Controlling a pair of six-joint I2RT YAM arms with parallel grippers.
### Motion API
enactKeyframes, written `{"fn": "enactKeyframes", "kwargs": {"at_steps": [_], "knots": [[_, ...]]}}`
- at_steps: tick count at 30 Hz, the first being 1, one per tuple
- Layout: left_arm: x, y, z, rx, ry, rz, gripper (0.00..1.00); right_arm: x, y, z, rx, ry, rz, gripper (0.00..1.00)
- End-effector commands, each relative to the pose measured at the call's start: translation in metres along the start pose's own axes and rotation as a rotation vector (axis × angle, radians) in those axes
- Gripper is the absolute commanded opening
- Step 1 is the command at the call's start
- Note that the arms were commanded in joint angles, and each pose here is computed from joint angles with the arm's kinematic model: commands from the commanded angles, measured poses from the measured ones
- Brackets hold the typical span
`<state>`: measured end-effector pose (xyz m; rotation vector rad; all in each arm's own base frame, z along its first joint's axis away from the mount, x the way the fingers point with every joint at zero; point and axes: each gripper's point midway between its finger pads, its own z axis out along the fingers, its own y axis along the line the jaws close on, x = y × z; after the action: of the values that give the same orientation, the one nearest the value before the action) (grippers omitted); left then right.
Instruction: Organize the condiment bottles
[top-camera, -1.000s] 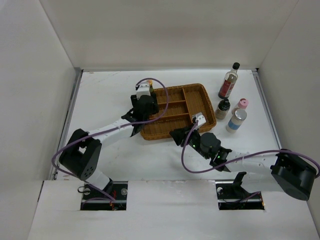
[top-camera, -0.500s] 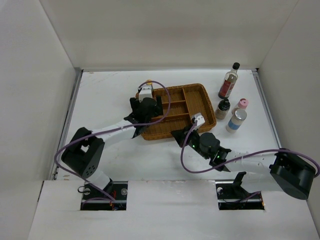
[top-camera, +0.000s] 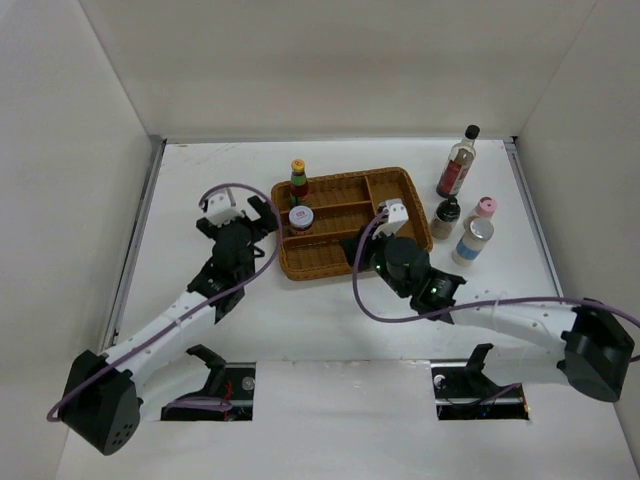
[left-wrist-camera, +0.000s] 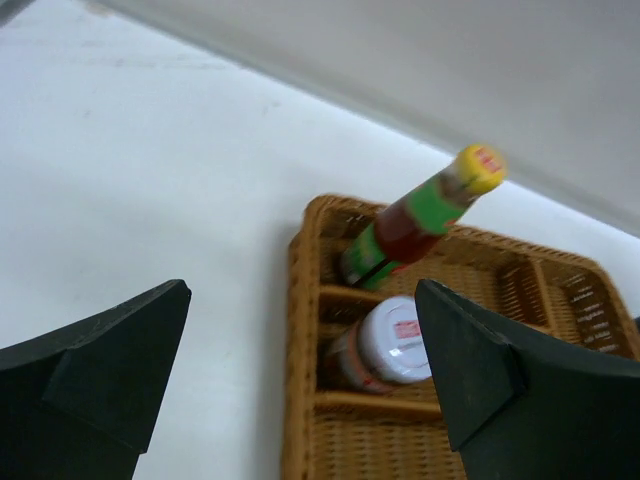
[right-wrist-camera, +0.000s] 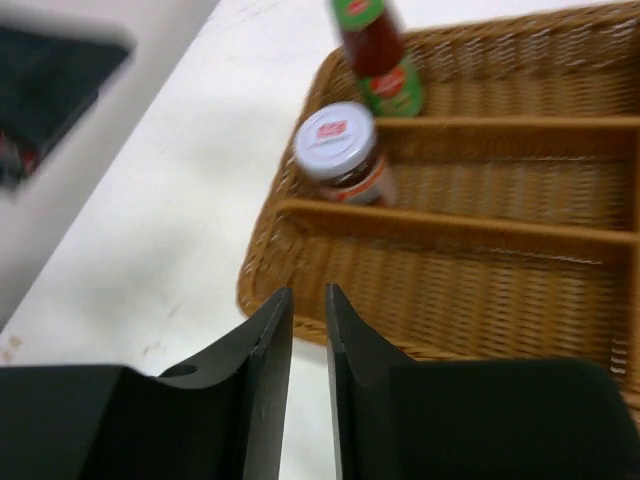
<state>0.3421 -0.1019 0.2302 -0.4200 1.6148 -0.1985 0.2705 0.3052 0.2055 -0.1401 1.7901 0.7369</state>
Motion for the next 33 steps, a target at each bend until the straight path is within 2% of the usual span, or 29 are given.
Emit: {"fn": "enactKeyframes", "kwargs": {"at_steps": [1,4,7,9,11,15,20,24,29,33], "knots": [[0.012,0.026,-0.007,-0.020,-0.040,-0.123,1.00,-0.026,-0.049,-0.023,0.266,-0.021,-0.043,0.31],[0.015,0.037,-0.011,-0.005,-0.081,-0.249,1.00,-0.065,-0.094,-0.058,0.465,-0.094,-0.048,0.54],[0.023,0.037,-0.008,0.014,-0.082,-0.288,1.00,-0.100,-0.141,-0.102,0.671,-0.144,-0.051,0.81],[0.025,0.035,-0.009,0.033,-0.091,-0.318,1.00,-0.113,-0.169,-0.129,0.801,-0.154,-0.040,0.93],[0.024,0.034,-0.013,0.053,-0.109,-0.348,1.00,-0.122,-0.195,-0.148,0.910,-0.128,-0.035,0.99],[0.023,0.037,-0.017,0.059,-0.128,-0.371,1.00,-0.122,-0.228,-0.157,1.030,-0.054,-0.061,1.00],[0.031,0.062,-0.014,-0.015,-0.139,-0.346,1.00,-0.119,-0.266,-0.158,1.107,-0.020,-0.078,1.00],[0.037,0.069,-0.011,-0.039,-0.131,-0.340,1.00,-0.105,-0.271,-0.152,1.077,-0.003,-0.036,1.00],[0.033,0.067,-0.014,-0.030,-0.141,-0.354,1.00,-0.092,-0.288,-0.122,1.041,0.012,0.032,1.00],[0.031,0.081,-0.015,-0.075,-0.165,-0.354,1.00,-0.091,-0.306,-0.108,1.021,-0.036,0.089,1.00]]}}
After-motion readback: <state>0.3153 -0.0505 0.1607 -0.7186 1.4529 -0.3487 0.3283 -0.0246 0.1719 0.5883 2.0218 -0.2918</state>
